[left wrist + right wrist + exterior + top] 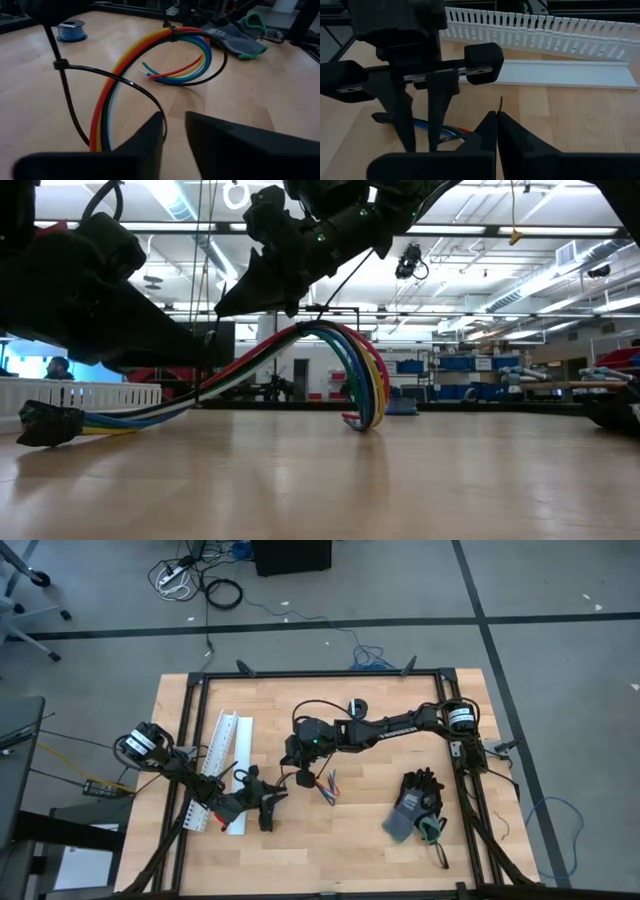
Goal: Ziptie cables
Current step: Wrap the cables together using a ziptie
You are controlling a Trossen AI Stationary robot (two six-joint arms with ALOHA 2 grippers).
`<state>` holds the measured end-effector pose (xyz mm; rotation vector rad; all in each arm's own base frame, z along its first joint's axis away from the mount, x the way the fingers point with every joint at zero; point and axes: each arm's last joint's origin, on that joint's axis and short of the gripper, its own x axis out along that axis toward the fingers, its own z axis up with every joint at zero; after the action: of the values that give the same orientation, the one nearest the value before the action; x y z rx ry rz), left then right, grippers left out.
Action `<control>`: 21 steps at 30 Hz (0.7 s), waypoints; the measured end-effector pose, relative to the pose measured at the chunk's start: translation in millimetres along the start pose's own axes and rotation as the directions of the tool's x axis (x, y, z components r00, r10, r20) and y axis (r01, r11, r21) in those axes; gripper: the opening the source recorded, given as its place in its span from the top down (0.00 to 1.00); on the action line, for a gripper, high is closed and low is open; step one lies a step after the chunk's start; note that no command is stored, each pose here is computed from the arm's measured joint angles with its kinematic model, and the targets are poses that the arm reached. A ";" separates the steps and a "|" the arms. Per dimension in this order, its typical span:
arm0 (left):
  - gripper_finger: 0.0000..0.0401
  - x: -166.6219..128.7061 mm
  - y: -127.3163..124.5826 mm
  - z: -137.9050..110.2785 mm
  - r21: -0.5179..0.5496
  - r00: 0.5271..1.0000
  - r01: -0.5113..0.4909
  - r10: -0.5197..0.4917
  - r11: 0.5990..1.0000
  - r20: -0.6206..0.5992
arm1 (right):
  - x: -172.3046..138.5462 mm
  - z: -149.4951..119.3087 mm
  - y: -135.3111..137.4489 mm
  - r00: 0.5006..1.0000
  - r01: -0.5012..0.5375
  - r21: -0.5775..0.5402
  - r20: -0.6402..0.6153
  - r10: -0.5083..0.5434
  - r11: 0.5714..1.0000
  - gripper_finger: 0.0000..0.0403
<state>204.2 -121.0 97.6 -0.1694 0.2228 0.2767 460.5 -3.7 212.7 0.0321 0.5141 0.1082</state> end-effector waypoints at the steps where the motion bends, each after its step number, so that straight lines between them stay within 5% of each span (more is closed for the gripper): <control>1: 0.75 -0.1 0.0 0.2 -0.003 1.000 -0.003 0.003 1.000 0.002 | 0.0 -0.1 0.0 1.000 0.001 0.000 -0.002 -0.001 1.000 1.00; 7: 0.63 -2.8 -1.2 8.0 -0.011 0.999 -0.004 0.004 1.000 0.034 | 0.1 -2.7 0.9 1.000 -0.013 0.004 -0.027 0.013 1.000 1.00; 21: 0.71 -26.9 4.8 30.0 0.053 1.000 -0.010 0.008 0.999 0.029 | 1.1 -4.8 13.5 0.996 -0.081 -0.001 -0.050 0.080 0.997 1.00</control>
<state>183.4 -117.3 132.3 -0.1119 0.2019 0.2817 457.8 9.9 208.7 0.0468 0.5626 0.1891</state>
